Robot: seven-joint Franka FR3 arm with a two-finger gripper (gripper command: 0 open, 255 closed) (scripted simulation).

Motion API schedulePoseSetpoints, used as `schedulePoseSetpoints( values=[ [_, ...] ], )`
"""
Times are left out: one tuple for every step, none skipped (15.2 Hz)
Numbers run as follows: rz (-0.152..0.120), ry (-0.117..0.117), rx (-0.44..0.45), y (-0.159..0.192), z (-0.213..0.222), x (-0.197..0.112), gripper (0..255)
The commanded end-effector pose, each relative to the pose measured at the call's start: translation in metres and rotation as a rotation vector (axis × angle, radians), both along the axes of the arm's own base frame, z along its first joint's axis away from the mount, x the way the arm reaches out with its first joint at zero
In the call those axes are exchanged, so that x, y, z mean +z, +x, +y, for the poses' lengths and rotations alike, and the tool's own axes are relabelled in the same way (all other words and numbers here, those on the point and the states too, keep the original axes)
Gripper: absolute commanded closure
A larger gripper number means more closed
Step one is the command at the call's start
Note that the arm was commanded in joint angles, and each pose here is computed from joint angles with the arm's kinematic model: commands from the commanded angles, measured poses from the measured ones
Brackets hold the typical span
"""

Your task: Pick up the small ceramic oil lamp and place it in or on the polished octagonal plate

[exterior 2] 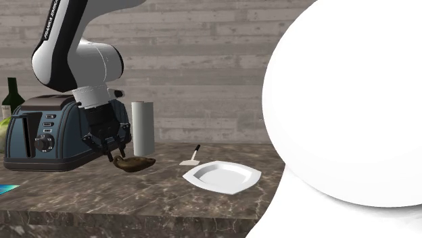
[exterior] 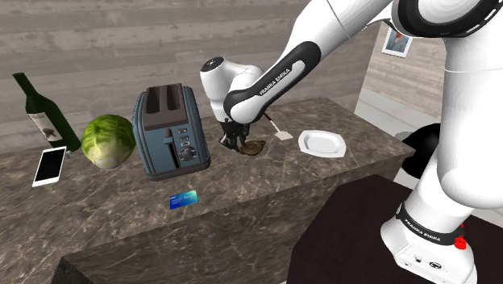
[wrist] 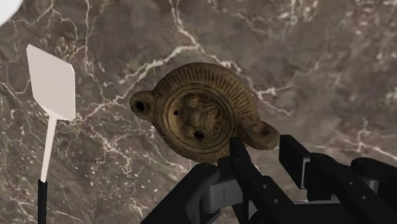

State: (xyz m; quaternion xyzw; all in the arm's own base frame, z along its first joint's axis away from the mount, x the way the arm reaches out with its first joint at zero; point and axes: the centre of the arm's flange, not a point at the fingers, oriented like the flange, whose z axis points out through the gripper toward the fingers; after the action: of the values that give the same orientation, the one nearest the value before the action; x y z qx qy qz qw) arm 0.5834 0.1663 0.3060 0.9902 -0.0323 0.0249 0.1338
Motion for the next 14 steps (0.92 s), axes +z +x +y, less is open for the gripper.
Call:
schedulePoseSetpoints(
  values=[
    [0.002, 0.0, 0.0, 0.0, 0.0, -0.001, 255],
    [0.002, 0.0, 0.0, 0.0, 0.0, -0.001, 255],
    [0.002, 0.0, 0.0, 0.0, 0.0, -0.001, 255],
    [0.002, 0.0, 0.0, 0.0, 0.0, -0.001, 255],
    [0.002, 0.0, 0.0, 0.0, 0.0, 0.004, 255],
    [0.002, 0.0, 0.0, 0.0, 0.0, 0.009, 255],
    [0.002, 0.0, 0.0, 0.0, 0.0, 0.015, 255],
    [0.002, 0.0, 0.0, 0.0, 0.0, 0.02, 255],
    [0.002, 0.0, 0.0, 0.0, 0.0, 0.025, 255],
    [0.002, 0.0, 0.0, 0.0, 0.0, 0.03, 255],
    [0.002, 0.0, 0.0, 0.0, 0.0, 0.036, 255],
    [0.002, 0.0, 0.0, 0.0, 0.0, 0.041, 255],
    [0.002, 0.0, 0.0, 0.0, 0.0, 0.046, 255],
    [0.002, 0.0, 0.0, 0.0, 0.0, 0.052, 255]
  ],
)
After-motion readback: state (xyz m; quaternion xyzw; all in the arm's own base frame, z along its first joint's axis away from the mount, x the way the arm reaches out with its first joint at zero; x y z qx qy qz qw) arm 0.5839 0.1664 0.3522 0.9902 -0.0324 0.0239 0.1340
